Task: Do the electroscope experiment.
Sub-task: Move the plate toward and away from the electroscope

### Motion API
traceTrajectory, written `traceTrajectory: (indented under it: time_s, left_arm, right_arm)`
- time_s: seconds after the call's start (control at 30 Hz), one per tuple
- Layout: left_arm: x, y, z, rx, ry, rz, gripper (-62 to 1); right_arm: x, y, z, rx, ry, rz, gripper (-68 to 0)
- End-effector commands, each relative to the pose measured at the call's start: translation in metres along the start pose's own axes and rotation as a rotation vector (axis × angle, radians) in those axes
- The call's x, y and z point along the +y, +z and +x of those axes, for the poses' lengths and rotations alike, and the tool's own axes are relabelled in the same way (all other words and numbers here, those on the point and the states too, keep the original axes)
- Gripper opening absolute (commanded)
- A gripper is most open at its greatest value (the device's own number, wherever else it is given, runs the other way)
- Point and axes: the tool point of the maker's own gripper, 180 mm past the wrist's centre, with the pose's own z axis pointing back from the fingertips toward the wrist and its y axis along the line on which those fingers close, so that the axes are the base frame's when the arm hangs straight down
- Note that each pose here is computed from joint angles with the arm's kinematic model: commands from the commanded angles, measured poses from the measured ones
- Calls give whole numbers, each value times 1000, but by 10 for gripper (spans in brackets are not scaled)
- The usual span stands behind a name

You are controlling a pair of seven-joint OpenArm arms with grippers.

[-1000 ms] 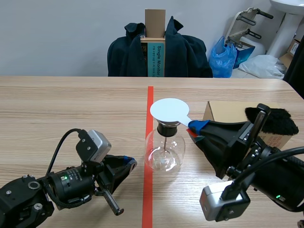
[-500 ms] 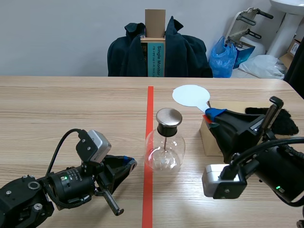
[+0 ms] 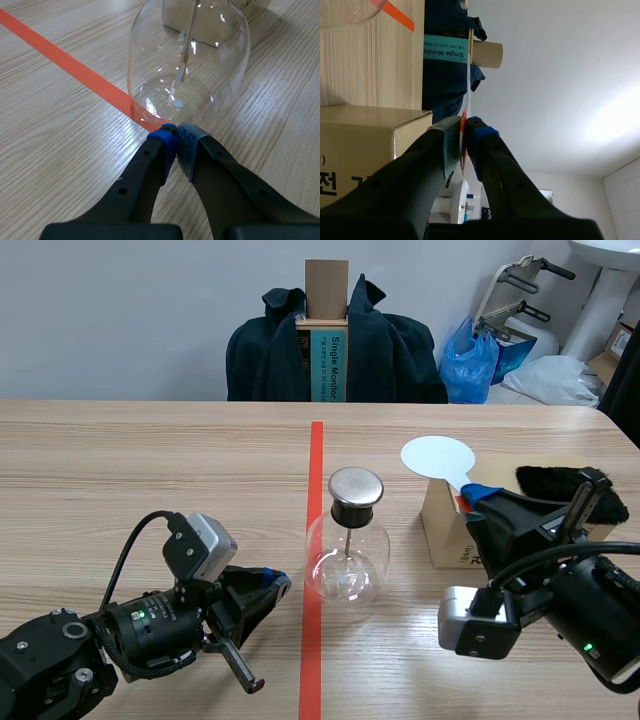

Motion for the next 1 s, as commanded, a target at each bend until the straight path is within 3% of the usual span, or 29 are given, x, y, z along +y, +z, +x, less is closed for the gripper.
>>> traceTrajectory:
  time_s: [0.0, 0.57, 0.97]
  left_arm:
    - [-1, -4, 13, -44, -4, -6, -592]
    - [0, -4, 13, -44, -4, -6, -592]
    - [0, -4, 13, -44, -4, -6, -592]
  right_arm:
    - [-10, -3, -5, 1, 16, -35, -667]
    - [-15, 5, 47, -289, 53, -71, -667]
    - [-15, 9, 59, -359, 64, -77, -667]
